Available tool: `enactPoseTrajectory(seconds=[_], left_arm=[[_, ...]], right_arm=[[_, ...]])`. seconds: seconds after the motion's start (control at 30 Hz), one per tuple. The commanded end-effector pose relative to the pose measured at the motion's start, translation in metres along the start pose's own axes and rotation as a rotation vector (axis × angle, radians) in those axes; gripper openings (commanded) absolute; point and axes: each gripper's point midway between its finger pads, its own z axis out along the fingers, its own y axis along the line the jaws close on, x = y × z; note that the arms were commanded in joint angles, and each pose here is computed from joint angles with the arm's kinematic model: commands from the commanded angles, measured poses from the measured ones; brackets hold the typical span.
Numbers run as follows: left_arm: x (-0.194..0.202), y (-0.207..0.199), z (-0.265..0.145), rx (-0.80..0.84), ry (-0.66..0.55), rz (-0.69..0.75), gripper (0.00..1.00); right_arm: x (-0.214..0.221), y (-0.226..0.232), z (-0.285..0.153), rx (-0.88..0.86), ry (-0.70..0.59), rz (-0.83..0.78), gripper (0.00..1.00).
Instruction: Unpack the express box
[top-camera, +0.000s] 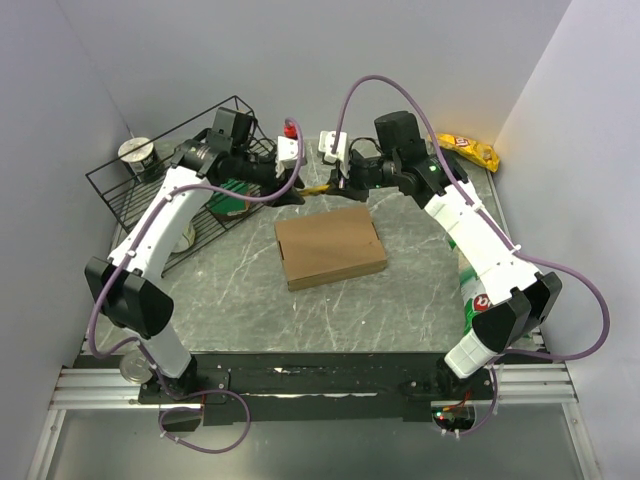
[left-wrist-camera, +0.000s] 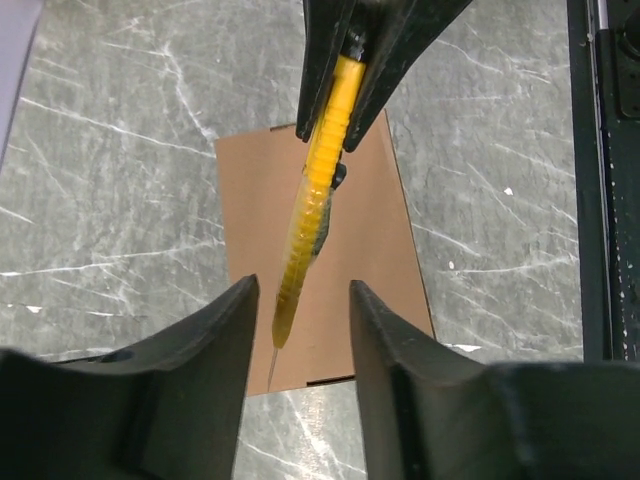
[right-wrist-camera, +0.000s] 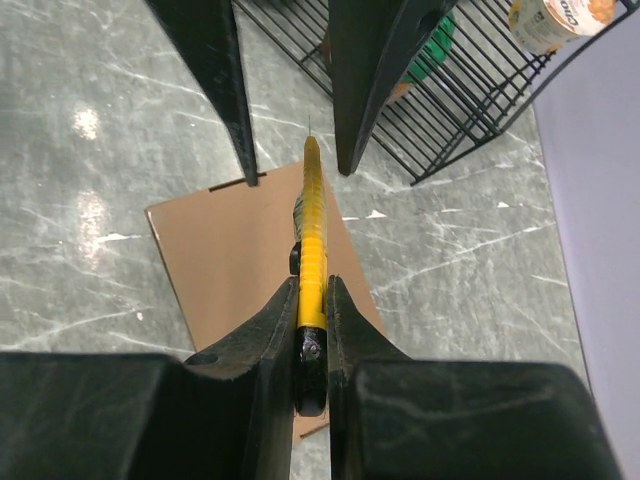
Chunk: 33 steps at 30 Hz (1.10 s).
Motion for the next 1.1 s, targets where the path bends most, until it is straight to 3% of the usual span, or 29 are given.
enactPoseTrajectory(seconds=[0.0, 0.27, 0.37, 0.5, 0.53, 0.57, 0.63, 0.67, 0.77, 0.83, 1.07], left_arm=[[-0.005, -0.004, 0.003, 0.018, -0.029, 0.040, 0.42], [-0.002, -0.005, 0.007, 0.016, -0.033, 0.026, 0.33], [0.000, -0.004, 0.007, 0.012, -0.029, 0.027, 0.23], [0.001, -0.007, 0.006, 0.024, -0.023, 0.030, 0.01], [-0.001, -0.007, 0.006, 0.025, -0.028, 0.028, 0.01], [-0.004, -0.007, 0.006, 0.028, -0.036, 0.026, 0.01], [-0.012, -0.007, 0.001, 0.022, -0.053, 0.013, 0.01], [-0.018, -0.003, -0.001, 0.011, -0.072, 0.012, 0.01], [-0.044, 0.004, -0.012, -0.010, -0.168, -0.063, 0.01], [-0.054, 0.000, -0.015, 0.009, -0.203, -0.105, 0.01], [-0.071, -0.006, -0.016, 0.065, -0.284, -0.168, 0.01]], right_arm=[[-0.035, 0.005, -0.016, 0.000, -0.090, -0.014, 0.00], [-0.039, 0.011, -0.018, -0.020, -0.108, 0.004, 0.00], [-0.040, 0.011, -0.018, -0.023, -0.112, 0.002, 0.00], [-0.046, 0.007, -0.018, 0.000, -0.130, 0.023, 0.00], [-0.048, 0.004, -0.019, 0.010, -0.139, 0.031, 0.03], [-0.051, 0.000, -0.021, 0.023, -0.152, 0.045, 0.37], [-0.057, -0.014, -0.034, 0.061, -0.202, 0.133, 0.60], [-0.060, -0.018, -0.041, 0.077, -0.223, 0.221, 0.80], [-0.062, -0.043, -0.066, 0.128, -0.295, 0.334, 0.97], [-0.071, -0.054, -0.086, 0.125, -0.339, 0.353, 0.97], [-0.073, -0.040, -0.084, -0.089, -0.379, 0.446, 0.86]])
